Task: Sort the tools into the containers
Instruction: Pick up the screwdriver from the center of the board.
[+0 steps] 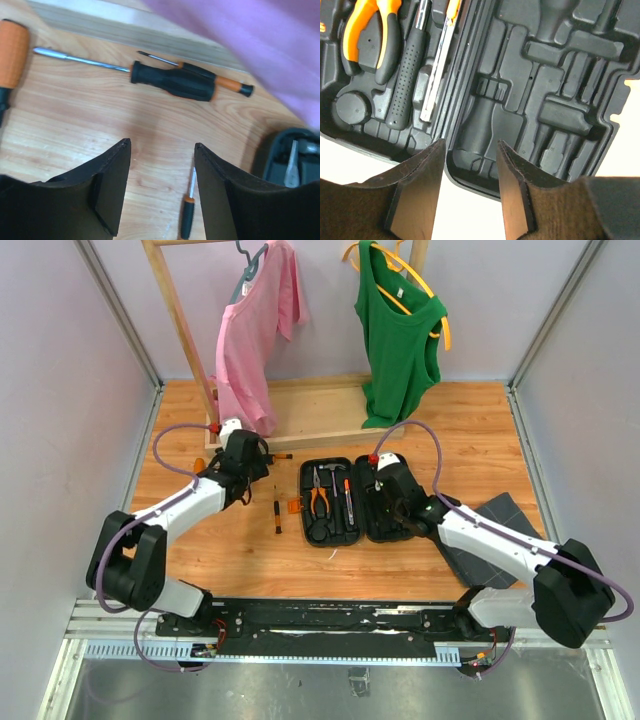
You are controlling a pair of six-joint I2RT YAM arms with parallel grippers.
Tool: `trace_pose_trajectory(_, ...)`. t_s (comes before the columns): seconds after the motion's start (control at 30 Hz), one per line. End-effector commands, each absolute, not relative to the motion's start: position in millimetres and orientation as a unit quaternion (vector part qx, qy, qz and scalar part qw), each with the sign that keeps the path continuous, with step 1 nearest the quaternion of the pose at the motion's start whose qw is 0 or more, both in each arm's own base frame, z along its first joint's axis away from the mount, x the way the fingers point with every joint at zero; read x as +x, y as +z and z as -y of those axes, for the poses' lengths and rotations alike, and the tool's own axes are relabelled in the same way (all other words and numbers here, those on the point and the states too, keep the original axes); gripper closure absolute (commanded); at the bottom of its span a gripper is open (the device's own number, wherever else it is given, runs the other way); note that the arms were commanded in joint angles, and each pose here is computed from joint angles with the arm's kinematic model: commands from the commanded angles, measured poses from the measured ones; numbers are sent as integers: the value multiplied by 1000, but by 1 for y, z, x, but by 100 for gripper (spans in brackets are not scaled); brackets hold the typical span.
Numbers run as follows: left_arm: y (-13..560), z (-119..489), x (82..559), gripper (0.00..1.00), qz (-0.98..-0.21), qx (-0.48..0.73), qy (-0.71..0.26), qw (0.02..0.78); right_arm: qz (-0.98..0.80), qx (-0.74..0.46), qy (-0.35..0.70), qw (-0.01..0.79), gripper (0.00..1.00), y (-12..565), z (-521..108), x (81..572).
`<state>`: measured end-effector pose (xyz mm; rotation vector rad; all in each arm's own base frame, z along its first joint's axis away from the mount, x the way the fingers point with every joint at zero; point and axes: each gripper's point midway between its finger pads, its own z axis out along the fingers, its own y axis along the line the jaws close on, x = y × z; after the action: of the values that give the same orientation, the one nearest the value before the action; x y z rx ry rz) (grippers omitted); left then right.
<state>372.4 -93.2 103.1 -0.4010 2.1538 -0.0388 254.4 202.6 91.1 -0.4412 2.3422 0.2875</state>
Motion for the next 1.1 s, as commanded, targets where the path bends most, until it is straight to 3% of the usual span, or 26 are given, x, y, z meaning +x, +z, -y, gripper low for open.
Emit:
trace_pose_trajectory(0.0, 109, 62, 380, 41, -853, -227, 28, 469, -908, -158, 121, 368, 53, 91, -203, 254)
trace_pose_trajectory(0.53, 85, -47, 356, 30, -814, -346, 137, 445, -910, -175, 147, 346, 53, 86, -213, 246)
trace_pose_trajectory(1.07, 64, -67, 379, 27, -846, -274, 157, 429, -898, -145, 115, 399, 52, 117, -183, 256)
